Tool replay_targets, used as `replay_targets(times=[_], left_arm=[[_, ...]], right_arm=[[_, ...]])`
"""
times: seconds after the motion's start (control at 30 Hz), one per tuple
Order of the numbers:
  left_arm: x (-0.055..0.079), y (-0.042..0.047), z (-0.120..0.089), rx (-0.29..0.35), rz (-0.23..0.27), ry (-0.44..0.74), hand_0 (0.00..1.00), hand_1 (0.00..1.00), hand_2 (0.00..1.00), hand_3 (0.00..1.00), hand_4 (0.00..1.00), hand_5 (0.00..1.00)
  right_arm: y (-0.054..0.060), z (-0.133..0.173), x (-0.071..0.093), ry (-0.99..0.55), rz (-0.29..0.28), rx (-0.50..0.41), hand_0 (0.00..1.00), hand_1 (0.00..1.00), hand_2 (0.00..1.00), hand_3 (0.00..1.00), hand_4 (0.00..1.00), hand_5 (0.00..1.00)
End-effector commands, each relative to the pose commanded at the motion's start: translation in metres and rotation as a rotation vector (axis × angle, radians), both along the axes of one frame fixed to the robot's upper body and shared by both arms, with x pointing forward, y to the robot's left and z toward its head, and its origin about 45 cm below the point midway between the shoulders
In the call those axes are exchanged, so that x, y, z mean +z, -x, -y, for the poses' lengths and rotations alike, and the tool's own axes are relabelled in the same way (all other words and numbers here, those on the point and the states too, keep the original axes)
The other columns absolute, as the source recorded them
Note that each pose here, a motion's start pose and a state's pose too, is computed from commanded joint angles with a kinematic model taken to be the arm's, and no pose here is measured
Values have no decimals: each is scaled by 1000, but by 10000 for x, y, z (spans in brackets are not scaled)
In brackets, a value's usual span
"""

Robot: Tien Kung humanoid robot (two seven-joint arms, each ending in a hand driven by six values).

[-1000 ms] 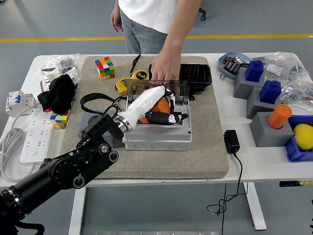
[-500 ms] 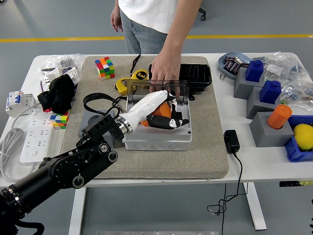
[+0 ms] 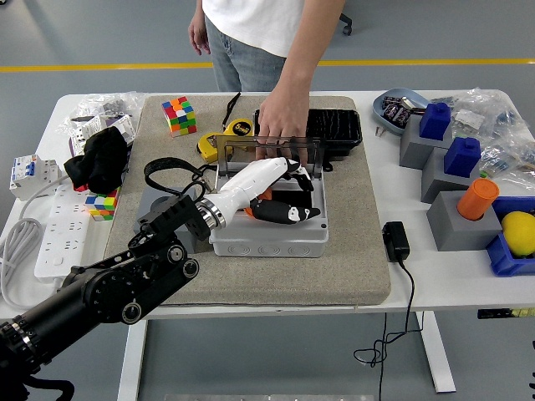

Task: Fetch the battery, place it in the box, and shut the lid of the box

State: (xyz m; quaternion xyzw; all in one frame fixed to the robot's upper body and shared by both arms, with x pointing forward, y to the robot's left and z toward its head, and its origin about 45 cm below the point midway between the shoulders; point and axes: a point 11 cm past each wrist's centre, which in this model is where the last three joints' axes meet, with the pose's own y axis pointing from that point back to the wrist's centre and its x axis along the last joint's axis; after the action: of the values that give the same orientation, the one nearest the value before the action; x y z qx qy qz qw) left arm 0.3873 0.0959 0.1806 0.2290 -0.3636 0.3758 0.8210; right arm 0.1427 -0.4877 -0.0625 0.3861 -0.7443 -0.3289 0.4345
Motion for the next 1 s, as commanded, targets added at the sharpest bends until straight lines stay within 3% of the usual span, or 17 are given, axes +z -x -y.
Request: replay_targets(times=[0.07, 0.23, 0.27, 0.3, 0.63, 0.67, 0.8, 1.0], left_arm=[[15, 15, 5, -8, -13, -8, 893, 747, 640, 545, 893, 484], [84, 78, 34, -49, -102, -24, 893, 747, 640, 545, 893, 484], [101, 91, 44, -59, -110, -27, 817, 730, 654, 556, 915, 512], [158, 105, 50, -68, -116, -18, 817, 730, 654, 556, 915, 512], [494, 160, 83, -101, -87, 69, 792, 721, 656, 556, 921, 522], [517, 165, 86, -104, -88, 78, 727, 695, 646, 557, 928, 525], [636, 171, 91, -111, -83, 126, 727, 695, 646, 557, 928, 525], [809, 169, 71, -120, -112, 257, 688, 677, 633, 558, 947, 536]], right_arm=[[1, -1, -1, 0, 0, 0, 837, 810, 775, 813, 998, 998], [10, -4, -5, -1, -1, -1, 837, 810, 775, 813, 998, 998], [12, -5, -6, -1, -1, -2, 837, 811, 775, 813, 998, 998], [21, -4, -8, -1, -3, -2, 837, 811, 775, 813, 998, 998], [41, -10, -18, -3, -7, -2, 836, 810, 775, 813, 998, 998], [41, -10, -18, -2, -7, -2, 836, 810, 775, 813, 998, 998], [35, -9, -15, -3, -6, -4, 836, 810, 775, 813, 998, 998], [34, -15, -18, -5, -4, -7, 836, 810, 775, 813, 998, 998]])
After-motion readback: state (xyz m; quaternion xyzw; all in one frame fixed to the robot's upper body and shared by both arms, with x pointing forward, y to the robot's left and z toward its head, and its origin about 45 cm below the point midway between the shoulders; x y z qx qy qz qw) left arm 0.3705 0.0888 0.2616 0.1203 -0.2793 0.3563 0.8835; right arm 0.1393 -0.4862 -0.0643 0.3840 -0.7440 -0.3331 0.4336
